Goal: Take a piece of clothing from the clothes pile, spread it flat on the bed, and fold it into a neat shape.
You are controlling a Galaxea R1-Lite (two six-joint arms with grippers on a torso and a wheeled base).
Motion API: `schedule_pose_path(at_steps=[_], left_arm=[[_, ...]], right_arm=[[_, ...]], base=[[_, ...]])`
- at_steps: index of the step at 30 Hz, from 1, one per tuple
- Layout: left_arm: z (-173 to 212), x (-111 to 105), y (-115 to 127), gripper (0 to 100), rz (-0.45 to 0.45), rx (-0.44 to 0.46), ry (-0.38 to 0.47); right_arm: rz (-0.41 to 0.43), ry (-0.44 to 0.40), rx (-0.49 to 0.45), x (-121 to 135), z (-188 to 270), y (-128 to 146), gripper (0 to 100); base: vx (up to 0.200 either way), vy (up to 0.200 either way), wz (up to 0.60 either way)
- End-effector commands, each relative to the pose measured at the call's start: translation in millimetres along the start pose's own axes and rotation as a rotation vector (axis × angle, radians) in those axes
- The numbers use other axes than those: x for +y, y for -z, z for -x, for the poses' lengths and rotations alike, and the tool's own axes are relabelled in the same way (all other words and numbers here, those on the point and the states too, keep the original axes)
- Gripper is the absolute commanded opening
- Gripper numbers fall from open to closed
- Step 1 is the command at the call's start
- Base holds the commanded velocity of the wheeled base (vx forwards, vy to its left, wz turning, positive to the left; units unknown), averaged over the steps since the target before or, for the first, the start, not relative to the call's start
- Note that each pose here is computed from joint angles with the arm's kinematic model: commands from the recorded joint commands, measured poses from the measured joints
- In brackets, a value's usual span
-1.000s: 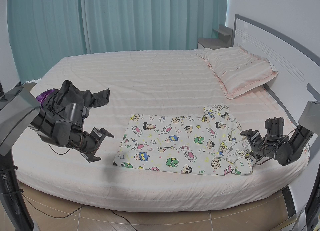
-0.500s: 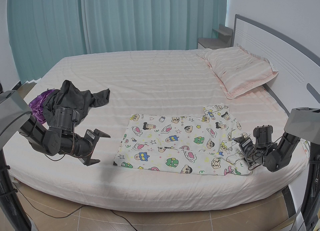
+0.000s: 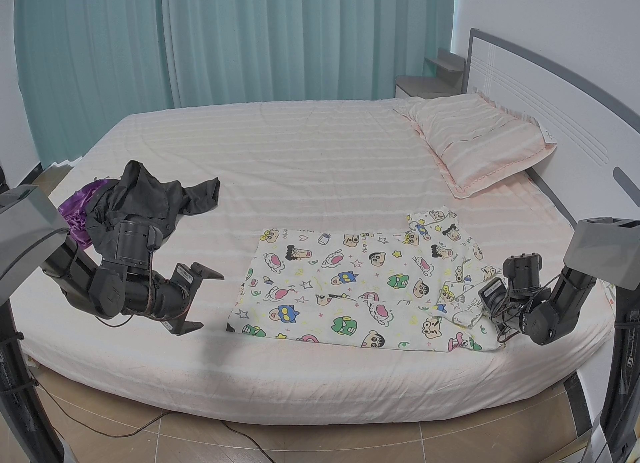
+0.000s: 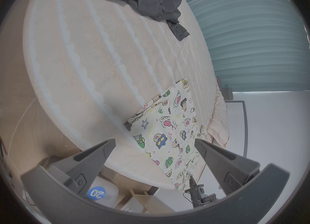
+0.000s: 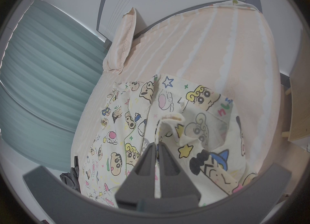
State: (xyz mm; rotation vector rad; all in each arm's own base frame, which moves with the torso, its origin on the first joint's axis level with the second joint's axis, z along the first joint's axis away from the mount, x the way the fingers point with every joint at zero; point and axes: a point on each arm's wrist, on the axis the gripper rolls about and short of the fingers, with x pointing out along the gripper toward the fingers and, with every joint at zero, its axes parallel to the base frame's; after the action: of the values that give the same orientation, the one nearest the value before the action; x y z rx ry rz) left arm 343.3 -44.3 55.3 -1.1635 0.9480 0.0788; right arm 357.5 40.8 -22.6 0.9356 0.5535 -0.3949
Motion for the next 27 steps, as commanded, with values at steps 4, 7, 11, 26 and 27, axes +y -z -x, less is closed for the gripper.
schedule_pose_path(at_steps=[4,7,11,26,27], left_arm=[[-2,2,1,100,0.002,0.004,-0.008],[-2,3,2,100,0.0,0.007,-0.011],[-2,4,2,100,-0.003,0.007,-0.012],[-2,4,2,100,-0.004,0.008,-0.013],[-2,4,2,100,-0.005,0.009,-0.013]], right_arm=[[0.03,-0.028,-0.004,15,29,-6,0],[0.046,-0.023,0.017,23,46,-5,0],[0.068,-0.006,0.023,23,58,2,0],[0.138,0.088,0.052,-1,75,33,0],[0.142,0.093,0.056,-3,77,35,0]], base=[[0.0,0.0,0.0],[0.0,0.0,0.0],[0.0,0.0,0.0],[0.0,0.0,0.0],[0.0,0.0,0.0]])
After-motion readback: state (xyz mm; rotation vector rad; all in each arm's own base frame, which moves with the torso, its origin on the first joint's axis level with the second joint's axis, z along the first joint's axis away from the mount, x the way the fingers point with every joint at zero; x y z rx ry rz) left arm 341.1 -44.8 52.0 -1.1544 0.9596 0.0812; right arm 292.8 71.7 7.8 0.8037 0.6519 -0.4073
